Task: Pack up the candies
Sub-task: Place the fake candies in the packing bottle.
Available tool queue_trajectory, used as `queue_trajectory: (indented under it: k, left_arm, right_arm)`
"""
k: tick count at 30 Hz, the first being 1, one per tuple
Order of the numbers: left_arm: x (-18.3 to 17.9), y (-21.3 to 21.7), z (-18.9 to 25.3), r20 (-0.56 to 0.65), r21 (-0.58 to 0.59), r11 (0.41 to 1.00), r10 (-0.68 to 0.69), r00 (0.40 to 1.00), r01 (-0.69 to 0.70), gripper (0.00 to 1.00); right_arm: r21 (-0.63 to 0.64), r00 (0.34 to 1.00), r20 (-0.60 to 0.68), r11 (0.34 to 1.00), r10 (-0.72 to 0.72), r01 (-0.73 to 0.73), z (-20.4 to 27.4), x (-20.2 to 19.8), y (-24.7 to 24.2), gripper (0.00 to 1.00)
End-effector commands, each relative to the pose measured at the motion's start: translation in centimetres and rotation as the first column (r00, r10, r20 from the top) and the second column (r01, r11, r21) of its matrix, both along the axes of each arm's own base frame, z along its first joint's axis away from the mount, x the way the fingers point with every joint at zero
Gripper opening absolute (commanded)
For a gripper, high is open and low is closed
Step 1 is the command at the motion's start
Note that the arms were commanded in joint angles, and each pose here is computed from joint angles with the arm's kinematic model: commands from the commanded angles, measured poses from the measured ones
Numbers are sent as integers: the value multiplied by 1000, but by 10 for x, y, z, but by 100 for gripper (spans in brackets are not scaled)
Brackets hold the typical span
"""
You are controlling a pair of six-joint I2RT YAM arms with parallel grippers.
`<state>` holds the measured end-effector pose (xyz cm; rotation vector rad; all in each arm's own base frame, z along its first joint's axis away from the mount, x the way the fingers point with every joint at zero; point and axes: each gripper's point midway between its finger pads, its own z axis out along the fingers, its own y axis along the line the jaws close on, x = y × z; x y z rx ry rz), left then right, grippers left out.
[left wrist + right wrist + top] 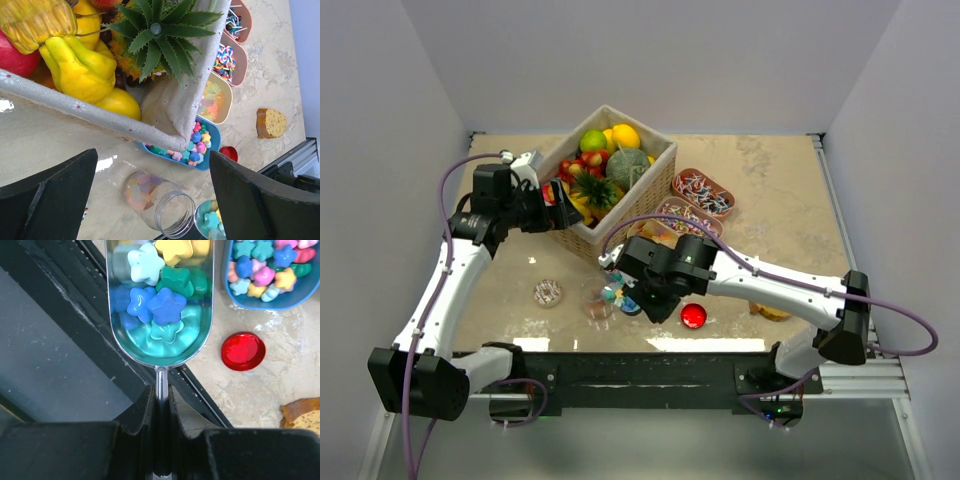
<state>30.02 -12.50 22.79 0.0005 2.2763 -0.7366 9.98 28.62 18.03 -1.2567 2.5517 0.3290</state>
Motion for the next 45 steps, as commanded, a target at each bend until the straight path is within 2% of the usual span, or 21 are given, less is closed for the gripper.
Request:
queue_trajectory:
  k: [1,14,29,45]
  left_arm:
    - [2,3,1,44,18,1000,-3,999,2,99]
    - [-13,9,-22,22,34,999,23,999,-23,100]
    - [-27,8,-50,-15,21,1000,18,1000,-18,100]
    - [-36,4,-81,-62,-7,1000,18,998,-19,100]
  right_arm:
    - [40,999,-38,999,13,-11,18,-6,15,0]
    - [-60,995,-97,998,28,-34,19,-9,17,0]
    - [-101,990,-139,995,-30,16,25,0,28,0]
    - [-106,964,-256,993,-71,45,18,-10,19,0]
